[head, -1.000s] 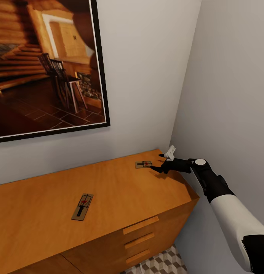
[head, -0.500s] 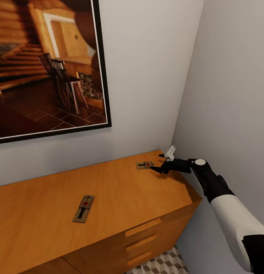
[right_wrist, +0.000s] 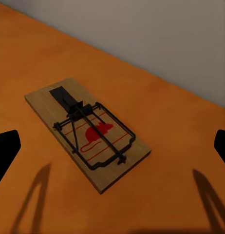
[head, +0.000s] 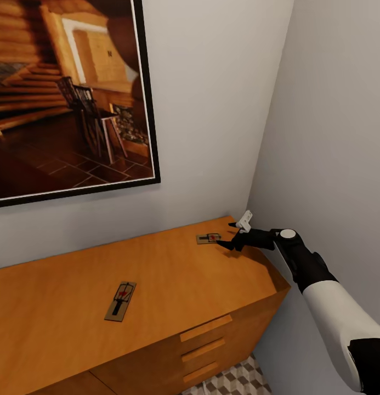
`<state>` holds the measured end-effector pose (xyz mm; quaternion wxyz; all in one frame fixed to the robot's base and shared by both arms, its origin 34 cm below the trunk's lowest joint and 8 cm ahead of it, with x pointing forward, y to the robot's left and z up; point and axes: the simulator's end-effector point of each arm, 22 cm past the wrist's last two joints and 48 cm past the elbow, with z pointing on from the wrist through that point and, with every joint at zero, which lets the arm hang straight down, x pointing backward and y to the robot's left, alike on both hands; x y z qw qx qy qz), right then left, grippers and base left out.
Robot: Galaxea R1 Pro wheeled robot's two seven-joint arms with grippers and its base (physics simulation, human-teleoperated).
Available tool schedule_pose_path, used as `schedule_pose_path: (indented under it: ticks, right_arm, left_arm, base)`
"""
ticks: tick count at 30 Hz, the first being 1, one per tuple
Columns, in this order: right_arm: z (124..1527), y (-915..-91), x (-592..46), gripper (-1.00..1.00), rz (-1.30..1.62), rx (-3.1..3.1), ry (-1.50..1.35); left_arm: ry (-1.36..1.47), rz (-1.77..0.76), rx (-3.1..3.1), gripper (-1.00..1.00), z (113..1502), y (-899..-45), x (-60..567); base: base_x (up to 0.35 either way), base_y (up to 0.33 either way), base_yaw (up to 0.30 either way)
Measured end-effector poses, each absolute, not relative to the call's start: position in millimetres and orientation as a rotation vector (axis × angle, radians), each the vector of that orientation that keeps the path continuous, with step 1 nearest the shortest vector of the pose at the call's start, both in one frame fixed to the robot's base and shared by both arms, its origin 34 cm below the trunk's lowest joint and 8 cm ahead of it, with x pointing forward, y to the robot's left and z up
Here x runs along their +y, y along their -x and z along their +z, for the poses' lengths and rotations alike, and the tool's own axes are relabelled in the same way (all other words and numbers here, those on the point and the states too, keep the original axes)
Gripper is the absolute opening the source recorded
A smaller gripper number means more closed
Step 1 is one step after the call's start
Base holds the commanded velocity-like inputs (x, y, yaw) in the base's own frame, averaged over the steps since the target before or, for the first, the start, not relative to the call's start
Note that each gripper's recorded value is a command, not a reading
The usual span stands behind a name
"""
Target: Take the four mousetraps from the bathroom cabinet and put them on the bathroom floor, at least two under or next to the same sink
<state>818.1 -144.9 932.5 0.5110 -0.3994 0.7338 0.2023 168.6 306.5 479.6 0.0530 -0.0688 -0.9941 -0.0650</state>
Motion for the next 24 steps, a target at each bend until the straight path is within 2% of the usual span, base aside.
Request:
schedule_pose_path:
  ticks: [24]
  right_arm:
    - [928.2,-817.0,-146.0,1.0,0.471,1.776,0.985]
  left_arm:
    - [0.209,-0.196,-3.021,1.0,479.6,-168.2,306.2]
  base:
    - [0.019,0.017,0.0]
